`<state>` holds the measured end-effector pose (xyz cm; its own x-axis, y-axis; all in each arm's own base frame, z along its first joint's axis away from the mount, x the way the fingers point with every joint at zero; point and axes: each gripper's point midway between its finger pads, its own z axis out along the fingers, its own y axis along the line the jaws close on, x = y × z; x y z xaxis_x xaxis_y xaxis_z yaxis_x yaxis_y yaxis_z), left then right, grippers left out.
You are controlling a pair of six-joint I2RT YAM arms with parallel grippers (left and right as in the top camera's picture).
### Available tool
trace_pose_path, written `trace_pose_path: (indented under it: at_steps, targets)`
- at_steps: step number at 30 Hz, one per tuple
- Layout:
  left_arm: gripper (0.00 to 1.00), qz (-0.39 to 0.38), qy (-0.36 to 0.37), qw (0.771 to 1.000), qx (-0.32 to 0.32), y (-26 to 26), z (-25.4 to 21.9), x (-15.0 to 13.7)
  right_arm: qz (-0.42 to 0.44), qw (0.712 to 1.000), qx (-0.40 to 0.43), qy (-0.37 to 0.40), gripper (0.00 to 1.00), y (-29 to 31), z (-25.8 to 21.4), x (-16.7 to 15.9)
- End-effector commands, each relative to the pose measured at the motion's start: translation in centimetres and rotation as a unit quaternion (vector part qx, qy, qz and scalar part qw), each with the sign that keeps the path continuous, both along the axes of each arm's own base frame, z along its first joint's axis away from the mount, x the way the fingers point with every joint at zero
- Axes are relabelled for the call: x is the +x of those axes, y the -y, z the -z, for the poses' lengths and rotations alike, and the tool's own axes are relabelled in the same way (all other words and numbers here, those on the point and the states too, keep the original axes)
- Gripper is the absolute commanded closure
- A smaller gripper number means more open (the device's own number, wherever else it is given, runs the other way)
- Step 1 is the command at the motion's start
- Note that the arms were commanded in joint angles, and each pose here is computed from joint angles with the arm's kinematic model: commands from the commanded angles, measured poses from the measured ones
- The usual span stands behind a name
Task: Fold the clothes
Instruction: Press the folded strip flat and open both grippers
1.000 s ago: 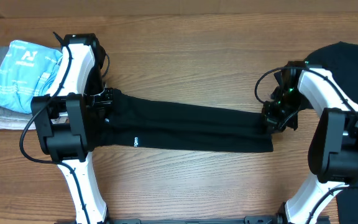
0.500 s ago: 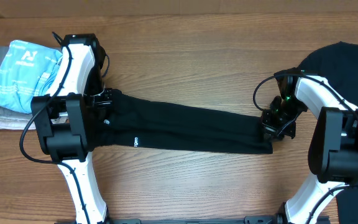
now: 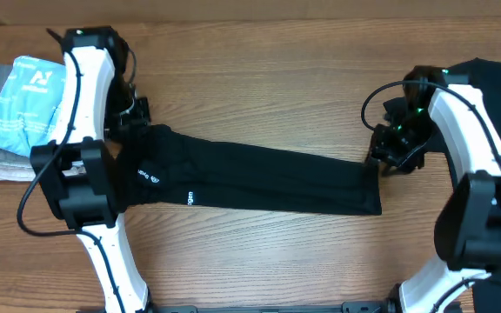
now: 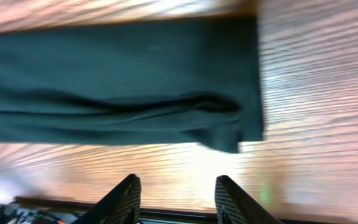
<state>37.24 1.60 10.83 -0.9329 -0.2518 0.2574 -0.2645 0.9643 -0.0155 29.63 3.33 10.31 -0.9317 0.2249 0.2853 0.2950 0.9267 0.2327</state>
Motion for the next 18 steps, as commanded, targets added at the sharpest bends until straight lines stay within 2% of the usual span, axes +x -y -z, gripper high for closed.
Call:
trace_pose_path:
  at_steps: [1, 2, 3, 4, 13, 18]
  targets:
    - [0.89, 0.034, 0.056, 0.995, -0.069, 4.0, -2.7, 1.2, -0.024, 0.998, 0.045, 0.032, 0.69, -3.3, -1.3, 0.7]
    - [0.96, 0.045, 0.057, 0.995, -0.072, 4.7, -2.5, 1.3, -0.031, 0.998, 0.045, 0.037, 0.80, -3.9, -1.0, 0.8]
    - [0.96, 0.056, 0.059, 0.994, -0.072, 5.5, -2.0, 1.5, -0.036, 0.998, 0.044, 0.041, 0.91, -4.6, -0.6, 0.9]
    - [0.96, 0.065, 0.061, 0.993, -0.072, 6.1, -1.6, 1.6, -0.040, 0.997, 0.043, 0.042, 0.96, -5.1, -0.2, 0.9]
    - [0.96, 0.133, 0.085, 0.984, -0.076, 11.5, 2.4, 2.3, -0.080, 0.992, 0.042, 0.083, 0.96, -8.6, 4.2, 1.2]
    - [0.96, 0.142, 0.075, 0.984, -0.076, 12.2, 4.9, 1.5, -0.081, 0.991, 0.044, 0.098, 0.96, -8.9, 6.7, 1.0]
